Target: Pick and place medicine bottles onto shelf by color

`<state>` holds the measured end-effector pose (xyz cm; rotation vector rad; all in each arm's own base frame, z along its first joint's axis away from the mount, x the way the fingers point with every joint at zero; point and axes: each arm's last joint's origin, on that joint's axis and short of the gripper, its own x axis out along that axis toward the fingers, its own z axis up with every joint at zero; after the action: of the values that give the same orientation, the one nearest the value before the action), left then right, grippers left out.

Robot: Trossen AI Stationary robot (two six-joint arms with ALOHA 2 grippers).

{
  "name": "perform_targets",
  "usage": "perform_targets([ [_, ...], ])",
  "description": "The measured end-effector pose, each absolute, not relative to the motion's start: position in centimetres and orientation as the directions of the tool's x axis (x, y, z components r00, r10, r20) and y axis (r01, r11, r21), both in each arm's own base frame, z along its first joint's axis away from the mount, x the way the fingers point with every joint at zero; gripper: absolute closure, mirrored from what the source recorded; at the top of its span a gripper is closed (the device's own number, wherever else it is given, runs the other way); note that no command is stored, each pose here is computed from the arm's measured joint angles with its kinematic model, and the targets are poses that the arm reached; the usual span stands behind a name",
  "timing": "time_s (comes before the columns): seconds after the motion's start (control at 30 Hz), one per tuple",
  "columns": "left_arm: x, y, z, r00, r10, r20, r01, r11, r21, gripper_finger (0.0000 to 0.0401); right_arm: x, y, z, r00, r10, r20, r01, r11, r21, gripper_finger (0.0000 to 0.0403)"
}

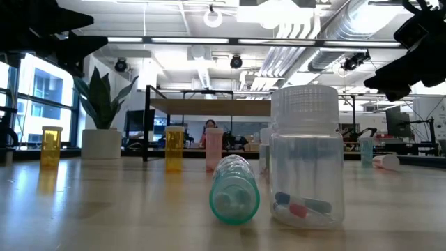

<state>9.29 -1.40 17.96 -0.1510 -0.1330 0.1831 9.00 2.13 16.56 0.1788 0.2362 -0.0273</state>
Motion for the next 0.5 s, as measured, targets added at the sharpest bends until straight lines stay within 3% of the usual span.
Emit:
perform_targets([
  [0.33, 9.29, -1.4, 17.99, 0.974, 0.191, 0.12, -0.17, 0.972, -0.164, 0.0176, 9.01, 2.13, 16.55, 0.972, -0.006, -0.236, 0.048, 0.984, 0.173, 0.0254],
  [0.5, 9.29, -1.39, 17.99, 0.974, 0.191, 0.121, -0.155, 0.953, -0.259, 0.0176, 9.0, 2.13, 16.56, 0.972, -0.006, -0.236, 0.048, 0.984, 0.173, 0.0254],
])
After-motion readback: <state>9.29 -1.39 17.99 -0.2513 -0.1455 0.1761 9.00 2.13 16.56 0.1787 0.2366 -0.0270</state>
